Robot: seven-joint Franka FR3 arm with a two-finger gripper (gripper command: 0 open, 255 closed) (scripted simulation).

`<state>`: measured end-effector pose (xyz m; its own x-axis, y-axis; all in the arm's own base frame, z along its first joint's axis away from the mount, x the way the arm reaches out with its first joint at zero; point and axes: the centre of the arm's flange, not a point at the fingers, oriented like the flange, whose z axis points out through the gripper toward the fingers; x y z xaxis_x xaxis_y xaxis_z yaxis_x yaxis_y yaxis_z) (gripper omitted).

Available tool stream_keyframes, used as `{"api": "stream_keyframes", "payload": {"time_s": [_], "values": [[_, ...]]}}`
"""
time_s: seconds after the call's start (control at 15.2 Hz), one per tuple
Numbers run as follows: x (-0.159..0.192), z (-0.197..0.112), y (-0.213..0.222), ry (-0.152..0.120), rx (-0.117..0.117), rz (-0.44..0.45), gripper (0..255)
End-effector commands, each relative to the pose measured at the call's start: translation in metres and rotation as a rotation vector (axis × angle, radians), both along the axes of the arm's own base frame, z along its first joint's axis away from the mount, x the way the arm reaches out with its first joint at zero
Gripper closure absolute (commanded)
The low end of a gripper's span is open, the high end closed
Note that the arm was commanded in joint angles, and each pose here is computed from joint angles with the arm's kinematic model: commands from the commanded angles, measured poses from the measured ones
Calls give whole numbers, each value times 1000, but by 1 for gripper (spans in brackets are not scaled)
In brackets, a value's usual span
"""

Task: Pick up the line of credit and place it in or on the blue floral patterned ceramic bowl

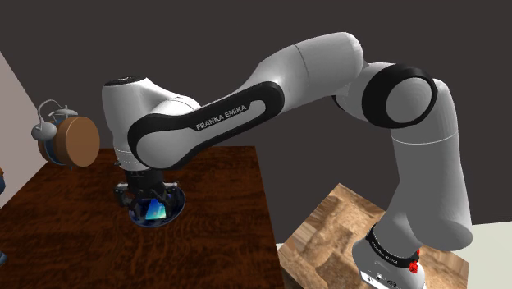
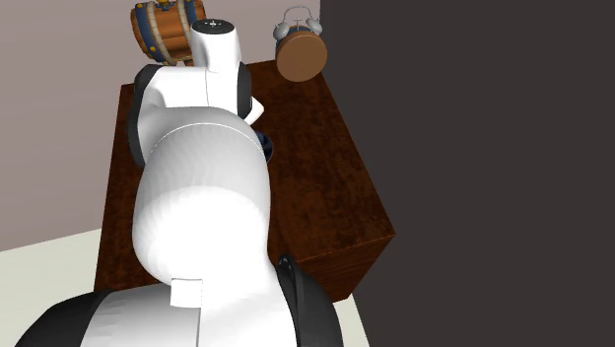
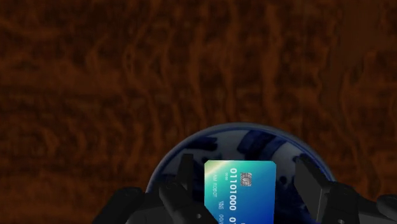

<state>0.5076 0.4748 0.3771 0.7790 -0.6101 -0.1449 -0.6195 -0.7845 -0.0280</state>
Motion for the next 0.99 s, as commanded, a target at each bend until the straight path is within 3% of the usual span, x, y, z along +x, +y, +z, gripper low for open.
{"api": "stream_keyframes", "payload": {"time_s": [0.0, 0.26, 0.53, 0.92], "values": [[0, 0, 0, 0, 0, 0, 0], [0, 0, 0, 0, 0, 0, 0], [5, 49, -6, 0, 0, 0, 0], [5, 49, -6, 0, 0, 0, 0]]}}
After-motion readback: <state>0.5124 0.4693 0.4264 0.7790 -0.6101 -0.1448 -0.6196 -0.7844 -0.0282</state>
